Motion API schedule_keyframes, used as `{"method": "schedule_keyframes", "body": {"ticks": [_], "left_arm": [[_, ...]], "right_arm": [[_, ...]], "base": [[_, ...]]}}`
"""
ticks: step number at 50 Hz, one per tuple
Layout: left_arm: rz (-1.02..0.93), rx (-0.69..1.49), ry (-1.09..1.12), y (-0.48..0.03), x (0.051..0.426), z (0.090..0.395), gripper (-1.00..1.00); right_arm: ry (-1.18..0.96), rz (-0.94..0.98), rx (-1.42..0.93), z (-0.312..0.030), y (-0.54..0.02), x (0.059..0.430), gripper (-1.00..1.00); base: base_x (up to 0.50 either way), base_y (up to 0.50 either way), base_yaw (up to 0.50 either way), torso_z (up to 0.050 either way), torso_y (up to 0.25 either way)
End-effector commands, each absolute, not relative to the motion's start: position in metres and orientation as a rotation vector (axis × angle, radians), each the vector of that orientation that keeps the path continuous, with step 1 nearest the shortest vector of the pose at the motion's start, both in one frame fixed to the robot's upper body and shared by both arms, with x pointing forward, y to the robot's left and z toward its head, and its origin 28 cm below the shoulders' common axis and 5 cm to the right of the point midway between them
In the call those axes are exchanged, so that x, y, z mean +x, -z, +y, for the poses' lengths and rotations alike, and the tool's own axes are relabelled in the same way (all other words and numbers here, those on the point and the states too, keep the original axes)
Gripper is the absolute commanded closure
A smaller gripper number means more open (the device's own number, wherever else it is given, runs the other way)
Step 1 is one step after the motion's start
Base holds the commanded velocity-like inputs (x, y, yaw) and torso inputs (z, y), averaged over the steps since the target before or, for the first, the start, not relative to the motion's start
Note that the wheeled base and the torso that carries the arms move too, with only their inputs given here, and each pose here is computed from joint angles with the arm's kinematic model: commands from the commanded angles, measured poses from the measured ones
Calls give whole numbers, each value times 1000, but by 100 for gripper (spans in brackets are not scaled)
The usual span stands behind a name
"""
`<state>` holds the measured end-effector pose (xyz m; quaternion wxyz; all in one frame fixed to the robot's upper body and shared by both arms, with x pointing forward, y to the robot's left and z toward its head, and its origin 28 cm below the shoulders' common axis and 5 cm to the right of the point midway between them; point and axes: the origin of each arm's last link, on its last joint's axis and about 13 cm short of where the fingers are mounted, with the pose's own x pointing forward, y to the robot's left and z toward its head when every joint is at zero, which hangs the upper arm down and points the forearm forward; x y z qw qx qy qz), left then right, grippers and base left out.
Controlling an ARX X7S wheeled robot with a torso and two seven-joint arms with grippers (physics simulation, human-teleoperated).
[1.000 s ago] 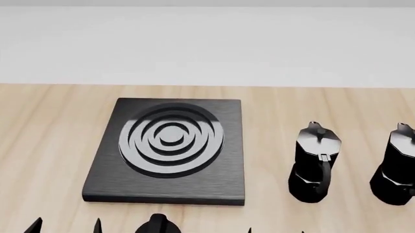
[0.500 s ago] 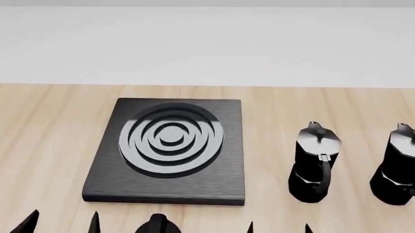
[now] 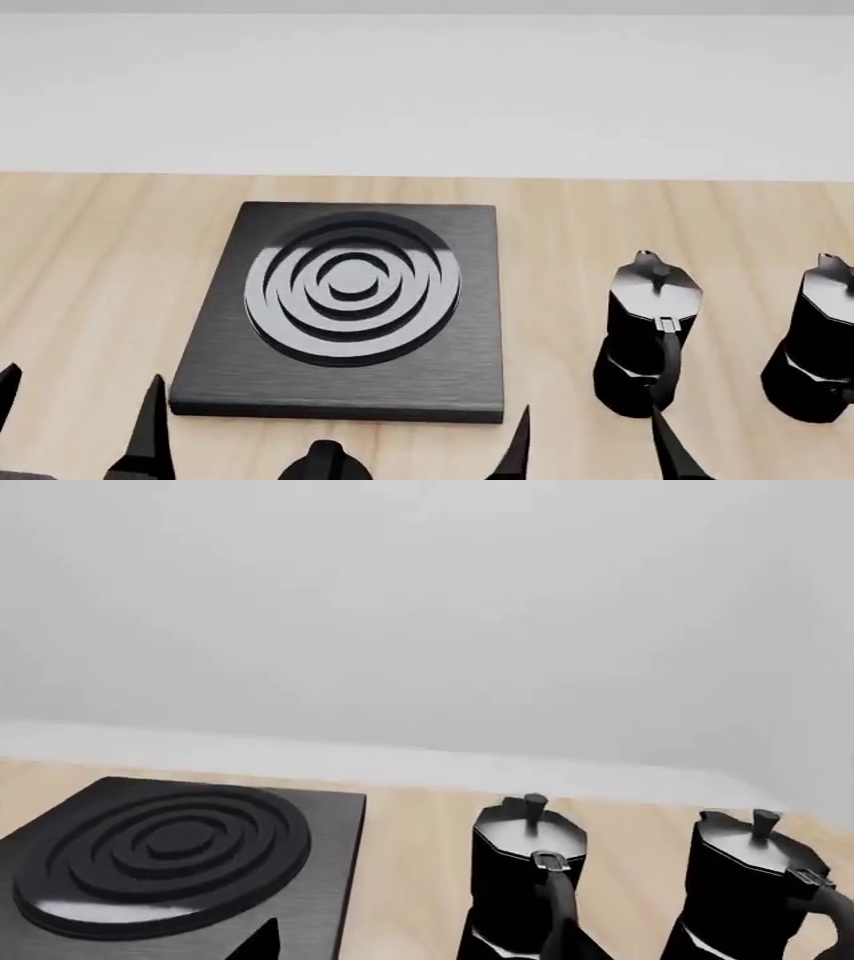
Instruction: Put the right moka pot on the stove.
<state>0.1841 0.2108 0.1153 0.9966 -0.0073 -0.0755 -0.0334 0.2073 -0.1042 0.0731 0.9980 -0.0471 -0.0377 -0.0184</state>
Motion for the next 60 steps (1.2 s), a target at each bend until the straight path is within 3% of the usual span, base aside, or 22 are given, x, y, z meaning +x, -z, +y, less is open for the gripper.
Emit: {"method": "schedule_keyframes", "body": {"ticks": [1, 44, 60], "left_arm": [[-217, -3, 82, -145, 171, 213, -100], [-245, 27, 95, -146, 169, 212, -100], [-246, 27, 100, -145, 169, 212, -100]], "right_arm": [[35, -117, -103, -107, -94, 200, -100], [30, -101, -163, -105, -102, 196, -100], [35, -117, -169, -106, -107, 193, -100]], "base": [[0, 0, 0, 0, 0], [0, 0, 0, 0, 0], [0, 0, 0, 0, -107]]}}
